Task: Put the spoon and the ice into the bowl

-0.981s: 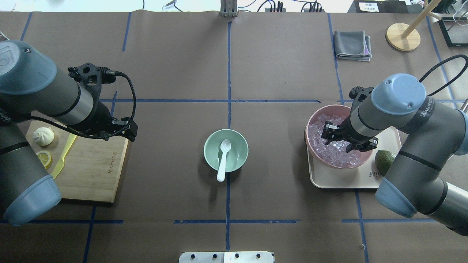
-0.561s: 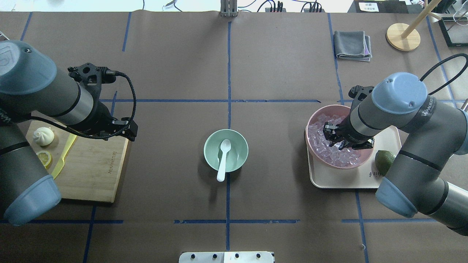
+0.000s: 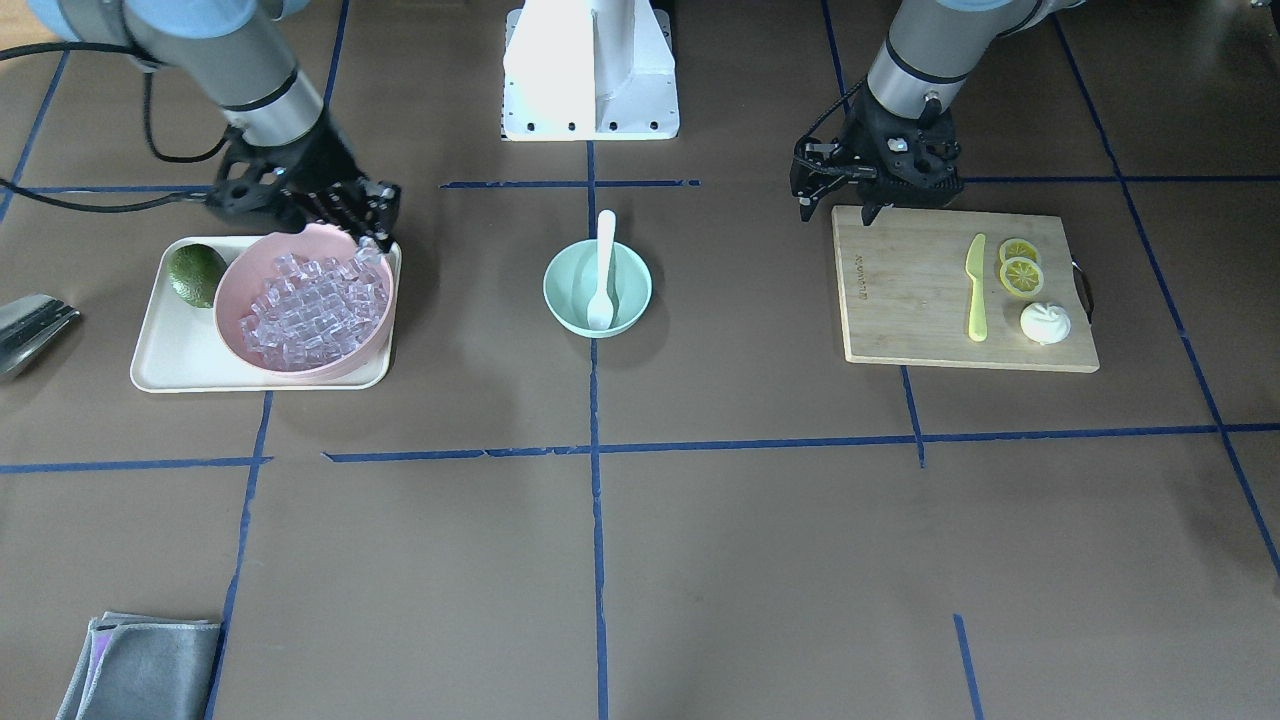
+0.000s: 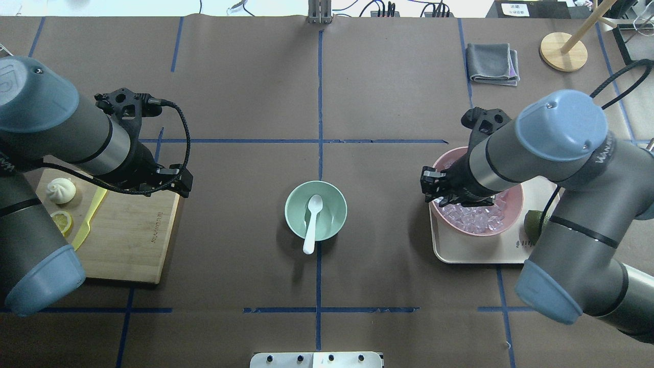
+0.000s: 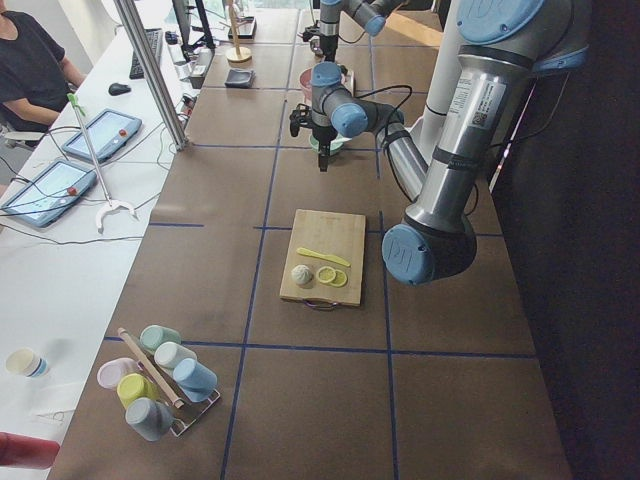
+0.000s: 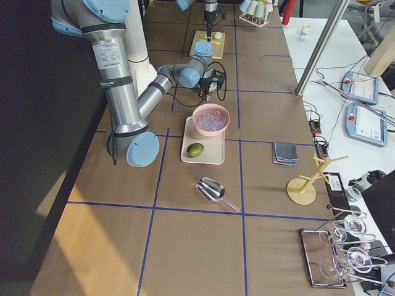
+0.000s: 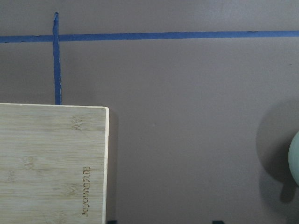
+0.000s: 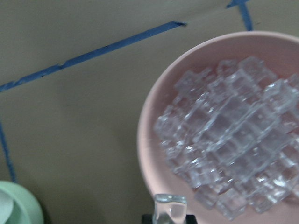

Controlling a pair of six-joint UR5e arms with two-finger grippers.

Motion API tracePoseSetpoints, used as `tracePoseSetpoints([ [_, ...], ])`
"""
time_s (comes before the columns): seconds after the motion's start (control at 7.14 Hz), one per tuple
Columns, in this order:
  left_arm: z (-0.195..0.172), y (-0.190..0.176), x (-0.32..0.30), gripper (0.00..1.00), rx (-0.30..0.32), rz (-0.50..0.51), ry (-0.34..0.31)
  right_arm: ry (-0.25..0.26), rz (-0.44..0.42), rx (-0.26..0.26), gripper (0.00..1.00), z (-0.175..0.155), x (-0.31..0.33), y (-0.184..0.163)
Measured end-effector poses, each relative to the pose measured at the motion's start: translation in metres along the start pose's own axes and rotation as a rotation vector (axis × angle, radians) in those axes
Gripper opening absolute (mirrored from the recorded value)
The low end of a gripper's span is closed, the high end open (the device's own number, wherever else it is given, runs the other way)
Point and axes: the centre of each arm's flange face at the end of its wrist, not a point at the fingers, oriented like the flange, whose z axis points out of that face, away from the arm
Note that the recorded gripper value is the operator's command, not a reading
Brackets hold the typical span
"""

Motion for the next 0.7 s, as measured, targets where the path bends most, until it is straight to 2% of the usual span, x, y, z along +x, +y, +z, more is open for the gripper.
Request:
tracePoseSetpoints([
  [0.28,-0.002,0.000,-0.001,0.75,0.001,-0.001,0.002,-0.039,-0.020,-0.056,0.00,0.027,-0.071,0.040],
  [0.42,-0.005,0.001,-0.001,0.75,0.004,0.000,0.007,-0.041,-0.018,-0.060,0.03,0.043,-0.102,0.048],
  [0.7,-0.011,0.004,-0.002,0.75,0.008,0.001,0.011,-0.054,-0.021,-0.057,0.14,0.076,-0.146,0.051],
])
